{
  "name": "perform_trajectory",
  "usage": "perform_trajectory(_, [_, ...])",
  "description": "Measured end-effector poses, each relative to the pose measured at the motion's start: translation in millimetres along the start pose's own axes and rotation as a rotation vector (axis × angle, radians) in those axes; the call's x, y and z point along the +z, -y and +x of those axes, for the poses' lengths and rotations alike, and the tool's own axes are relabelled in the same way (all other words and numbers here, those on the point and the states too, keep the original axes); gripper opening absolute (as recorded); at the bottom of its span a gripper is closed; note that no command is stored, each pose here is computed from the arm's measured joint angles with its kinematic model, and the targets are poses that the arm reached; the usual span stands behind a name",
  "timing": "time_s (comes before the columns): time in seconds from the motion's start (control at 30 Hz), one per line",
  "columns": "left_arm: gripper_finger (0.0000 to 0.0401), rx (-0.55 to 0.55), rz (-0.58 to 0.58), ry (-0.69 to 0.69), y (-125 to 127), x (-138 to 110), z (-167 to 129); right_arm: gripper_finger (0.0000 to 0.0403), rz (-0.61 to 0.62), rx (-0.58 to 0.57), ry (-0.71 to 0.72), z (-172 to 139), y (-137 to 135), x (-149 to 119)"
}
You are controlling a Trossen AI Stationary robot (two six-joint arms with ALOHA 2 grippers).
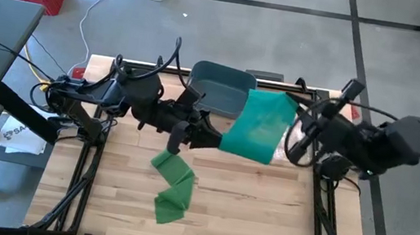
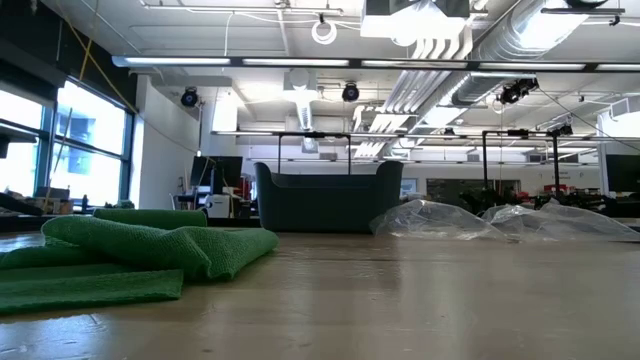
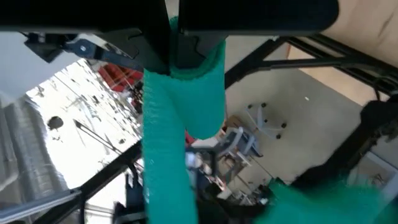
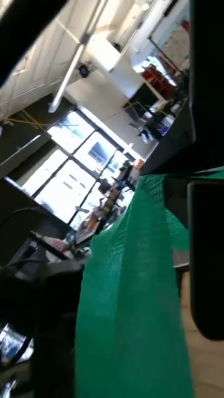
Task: Roll bandage
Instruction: Roll the blue bandage
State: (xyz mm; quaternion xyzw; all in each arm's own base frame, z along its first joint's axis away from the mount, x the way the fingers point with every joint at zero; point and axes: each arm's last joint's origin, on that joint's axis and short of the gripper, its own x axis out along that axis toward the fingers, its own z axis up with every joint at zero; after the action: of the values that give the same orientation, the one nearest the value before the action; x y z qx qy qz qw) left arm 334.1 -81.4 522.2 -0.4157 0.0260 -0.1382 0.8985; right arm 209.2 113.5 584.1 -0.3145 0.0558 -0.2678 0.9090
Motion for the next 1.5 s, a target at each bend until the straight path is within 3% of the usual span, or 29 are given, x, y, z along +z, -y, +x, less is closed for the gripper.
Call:
perform_trajectory(0.17, [0.0001,-0.039,-0.001,0.004,4.6,-0.9,0.3,0.0000,0.022,0.077,-0.071,12.7,-6.5,-19.7])
perform_trajectory(0.27, [0.0001,-0.100,0.001,-0.010,9.9,-1.6,0.2,0.0000,0.103,0.210,-0.124,20.0,-12.8,-35.1])
perform_trajectory(0.33, [0.0001,-0.129,0.000,-0.029,12.9,-3.5,0.0,0.0000,0.178,0.240,-0.191,22.9,-14.3,-44.6])
perform_trajectory(0.47, [0.0001,-0.089,-0.029,-0.093,8.0,-11.5,3.4,0.0000,0.239,0.185,-0.223,26.6,-11.5,-47.7])
perform_trajectory(0.77, [0.0001,0.130,-0.093,-0.258,-24.0,-34.6,19.6,0.0000,0.229,0.079,0.074,19.9,17.7,-8.4])
perform_trajectory(1.03, [0.0001,0.143,-0.081,-0.273,-27.6,-38.7,23.9,0.0000,0.228,-0.012,0.067,6.4,46.9,-3.6])
perform_trajectory(1.23, [0.0001,0.123,-0.025,-0.229,-28.7,-31.9,25.0,0.0000,0.232,0.048,0.039,3.7,45.1,-13.3])
perform_trajectory(1.5, [0.0001,0.072,0.047,-0.199,-22.9,-27.6,23.3,0.0000,0.308,0.196,-0.171,2.0,20.2,-41.4])
